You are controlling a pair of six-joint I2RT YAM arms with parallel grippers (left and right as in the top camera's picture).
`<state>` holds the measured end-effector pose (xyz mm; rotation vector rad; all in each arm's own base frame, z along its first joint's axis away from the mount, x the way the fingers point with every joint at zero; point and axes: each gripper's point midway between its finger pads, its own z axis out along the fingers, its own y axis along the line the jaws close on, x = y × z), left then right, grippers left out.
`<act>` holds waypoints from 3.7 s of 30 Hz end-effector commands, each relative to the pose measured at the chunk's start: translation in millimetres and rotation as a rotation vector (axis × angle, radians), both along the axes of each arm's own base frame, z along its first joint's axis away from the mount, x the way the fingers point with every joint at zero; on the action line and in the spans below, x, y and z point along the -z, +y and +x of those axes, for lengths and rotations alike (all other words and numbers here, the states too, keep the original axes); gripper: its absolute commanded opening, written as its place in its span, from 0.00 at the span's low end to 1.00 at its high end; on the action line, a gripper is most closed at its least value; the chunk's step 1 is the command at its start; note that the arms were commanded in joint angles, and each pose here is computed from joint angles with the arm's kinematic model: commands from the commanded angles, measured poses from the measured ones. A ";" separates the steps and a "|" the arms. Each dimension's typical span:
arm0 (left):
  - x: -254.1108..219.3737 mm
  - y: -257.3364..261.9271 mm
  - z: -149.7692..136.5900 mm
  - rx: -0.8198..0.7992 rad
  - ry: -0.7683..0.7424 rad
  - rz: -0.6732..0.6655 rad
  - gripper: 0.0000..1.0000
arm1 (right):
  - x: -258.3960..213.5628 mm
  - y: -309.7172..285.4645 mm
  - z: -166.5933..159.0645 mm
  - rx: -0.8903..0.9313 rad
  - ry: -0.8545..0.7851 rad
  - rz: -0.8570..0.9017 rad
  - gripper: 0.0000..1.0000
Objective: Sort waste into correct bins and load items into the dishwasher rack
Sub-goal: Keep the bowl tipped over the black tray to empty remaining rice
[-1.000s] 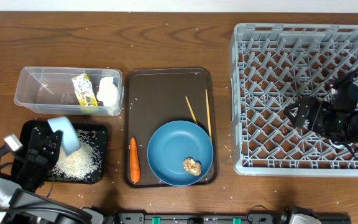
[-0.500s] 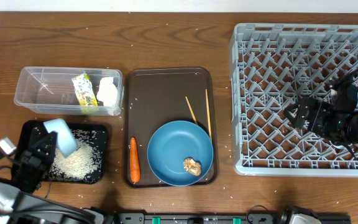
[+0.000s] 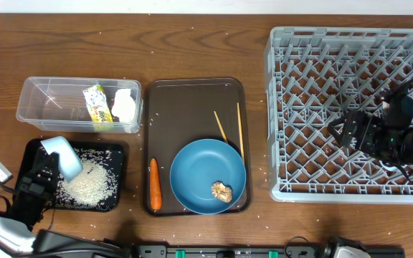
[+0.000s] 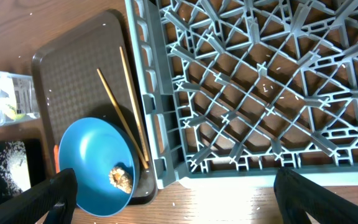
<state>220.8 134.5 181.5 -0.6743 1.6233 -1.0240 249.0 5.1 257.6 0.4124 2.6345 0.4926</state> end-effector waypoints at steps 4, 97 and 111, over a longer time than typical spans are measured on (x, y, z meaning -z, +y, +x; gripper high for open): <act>0.6 9.8 2.6 -0.005 -0.012 -0.052 0.06 | 0.6 3.5 -1.0 -0.005 0.007 0.003 0.95; 9.4 -19.6 39.5 0.156 0.072 -0.006 0.06 | 2.1 0.1 -2.0 0.001 0.014 -0.017 0.95; -23.6 -42.5 47.7 0.277 -0.077 0.082 0.06 | 1.7 0.8 -1.6 -0.001 0.011 -0.014 0.95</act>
